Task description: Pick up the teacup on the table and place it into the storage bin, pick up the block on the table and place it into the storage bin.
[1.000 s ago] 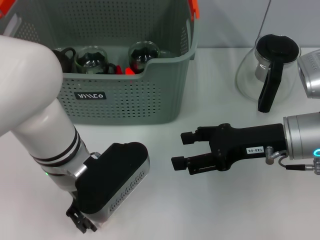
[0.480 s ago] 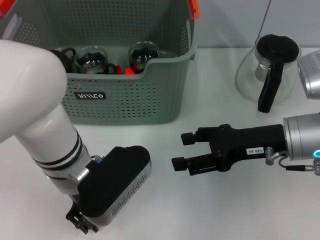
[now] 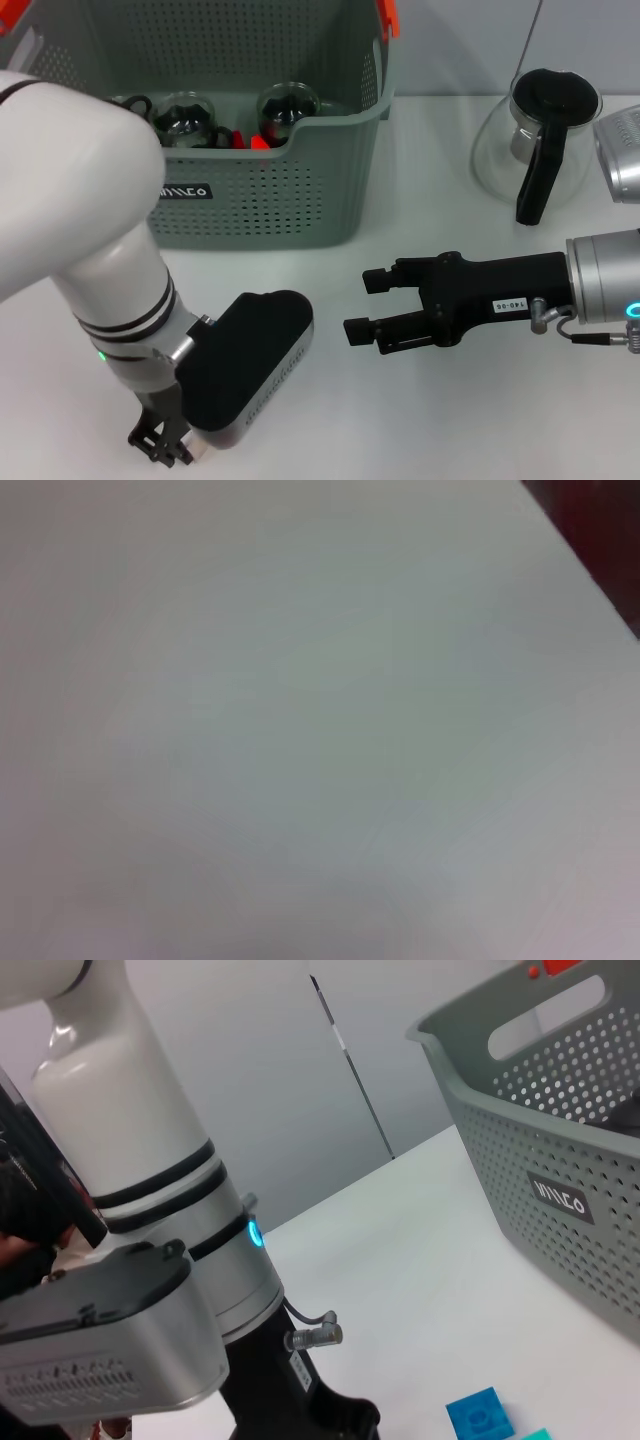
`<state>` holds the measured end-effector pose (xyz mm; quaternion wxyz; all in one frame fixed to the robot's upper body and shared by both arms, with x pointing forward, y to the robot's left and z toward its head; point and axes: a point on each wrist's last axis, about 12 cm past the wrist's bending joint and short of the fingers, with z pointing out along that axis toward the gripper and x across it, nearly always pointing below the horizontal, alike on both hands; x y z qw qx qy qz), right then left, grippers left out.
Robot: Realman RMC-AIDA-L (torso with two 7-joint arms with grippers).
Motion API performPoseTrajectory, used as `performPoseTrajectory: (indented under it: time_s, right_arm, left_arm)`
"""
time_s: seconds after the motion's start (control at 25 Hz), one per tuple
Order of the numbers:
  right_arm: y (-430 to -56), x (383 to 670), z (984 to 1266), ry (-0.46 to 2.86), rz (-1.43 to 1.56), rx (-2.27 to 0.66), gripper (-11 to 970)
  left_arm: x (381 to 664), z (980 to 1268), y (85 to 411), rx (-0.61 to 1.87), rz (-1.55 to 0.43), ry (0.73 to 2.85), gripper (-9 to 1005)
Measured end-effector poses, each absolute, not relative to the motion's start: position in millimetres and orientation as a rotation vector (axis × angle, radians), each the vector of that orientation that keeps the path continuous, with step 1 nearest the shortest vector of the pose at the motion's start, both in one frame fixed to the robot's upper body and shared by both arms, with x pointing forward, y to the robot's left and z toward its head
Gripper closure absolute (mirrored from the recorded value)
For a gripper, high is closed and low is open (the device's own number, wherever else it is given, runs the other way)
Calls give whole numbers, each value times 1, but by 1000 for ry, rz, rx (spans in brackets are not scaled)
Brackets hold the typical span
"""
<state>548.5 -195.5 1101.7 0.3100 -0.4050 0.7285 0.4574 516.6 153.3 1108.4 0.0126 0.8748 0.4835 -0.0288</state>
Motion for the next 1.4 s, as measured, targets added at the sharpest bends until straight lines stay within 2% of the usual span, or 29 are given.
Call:
performPoseTrajectory:
  time_s: [0.28, 0.44, 0.56, 0.64, 0.72, 0.92, 1.04, 1.16, 1.32, 1.4]
  right_arm:
    - [-196, 549, 1102, 1908, 1194, -1089, 60]
    - [-198, 549, 1102, 1907, 1193, -1095, 60]
    - [-199, 548, 1103, 1907, 1196, -1101, 60]
    - [-200, 547, 1103, 1908, 1200, -1105, 60]
    - [-201, 547, 1103, 1909, 1202, -1106, 60]
    - [-207, 546, 1103, 1917, 1196, -1106, 61]
    - [-207, 546, 1102, 1915, 1193, -1110, 61]
    - [-207, 546, 1102, 1909, 1191, -1121, 61]
    - [-206, 546, 1102, 1906, 1192, -1128, 61]
    - [-205, 546, 1103, 1904, 1195, -1133, 61]
  left_arm:
    - [512, 1124, 153, 2657, -229, 1523, 586]
    - [508, 1149, 158, 2506, -520, 1572, 593]
    - [519, 1183, 172, 2164, -783, 1639, 591]
    - [530, 1199, 187, 1925, -842, 1702, 590]
    - [546, 1217, 209, 1661, -808, 1765, 589]
    - [593, 1250, 262, 1137, -554, 1873, 586]
    - [619, 1256, 279, 913, -448, 1928, 584]
    - [639, 1250, 286, 772, -378, 1970, 582]
    - [650, 1239, 284, 719, -305, 2002, 580]
    - [652, 1238, 282, 707, -276, 2006, 489]
